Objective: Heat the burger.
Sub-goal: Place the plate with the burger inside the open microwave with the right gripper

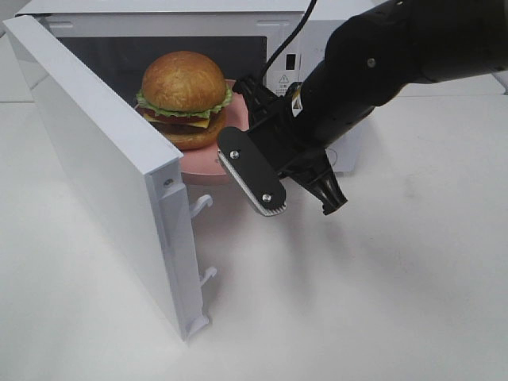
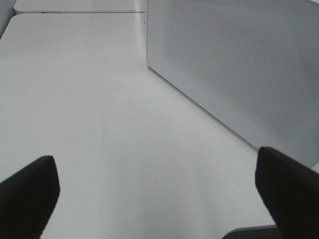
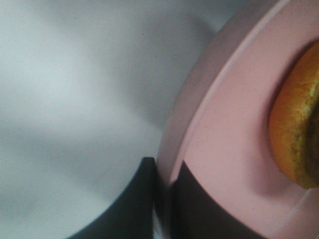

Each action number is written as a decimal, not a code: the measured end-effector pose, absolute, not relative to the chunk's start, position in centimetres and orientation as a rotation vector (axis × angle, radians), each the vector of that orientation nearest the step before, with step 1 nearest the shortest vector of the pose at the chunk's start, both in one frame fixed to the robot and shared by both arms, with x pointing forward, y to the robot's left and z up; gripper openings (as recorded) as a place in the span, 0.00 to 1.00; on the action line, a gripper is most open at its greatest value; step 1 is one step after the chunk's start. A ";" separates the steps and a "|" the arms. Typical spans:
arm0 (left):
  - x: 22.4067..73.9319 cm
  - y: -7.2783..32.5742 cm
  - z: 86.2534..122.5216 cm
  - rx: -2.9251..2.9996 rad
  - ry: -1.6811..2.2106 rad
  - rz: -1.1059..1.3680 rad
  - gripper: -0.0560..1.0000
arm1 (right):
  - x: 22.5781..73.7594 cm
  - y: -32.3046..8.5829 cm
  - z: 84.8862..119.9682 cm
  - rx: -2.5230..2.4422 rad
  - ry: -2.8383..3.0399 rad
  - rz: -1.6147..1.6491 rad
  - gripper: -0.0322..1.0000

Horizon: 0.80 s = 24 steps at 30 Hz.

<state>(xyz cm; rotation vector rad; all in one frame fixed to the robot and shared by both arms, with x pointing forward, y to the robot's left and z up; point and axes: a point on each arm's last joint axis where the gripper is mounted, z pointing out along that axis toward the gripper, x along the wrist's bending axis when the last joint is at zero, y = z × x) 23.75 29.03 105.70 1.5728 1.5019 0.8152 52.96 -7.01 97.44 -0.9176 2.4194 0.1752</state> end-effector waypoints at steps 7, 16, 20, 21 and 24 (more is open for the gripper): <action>23.8 29.0 105.7 1.573 1.502 0.815 0.99 | 54.8 -5.5 96.7 -0.924 2.441 0.162 0.08; 23.8 29.0 105.7 1.573 1.502 0.815 0.99 | 56.8 -4.1 96.3 -0.904 2.442 0.156 0.08; 23.8 29.0 105.7 1.573 1.502 0.815 0.99 | 57.8 -3.4 96.4 -0.868 2.430 0.157 0.08; 23.8 29.0 105.7 1.573 1.502 0.815 0.99 | 58.1 -3.2 96.4 -0.857 2.429 0.158 0.08; 23.8 29.0 105.7 1.573 1.502 0.815 0.99 | 59.0 -2.6 96.6 -0.840 2.420 0.159 0.08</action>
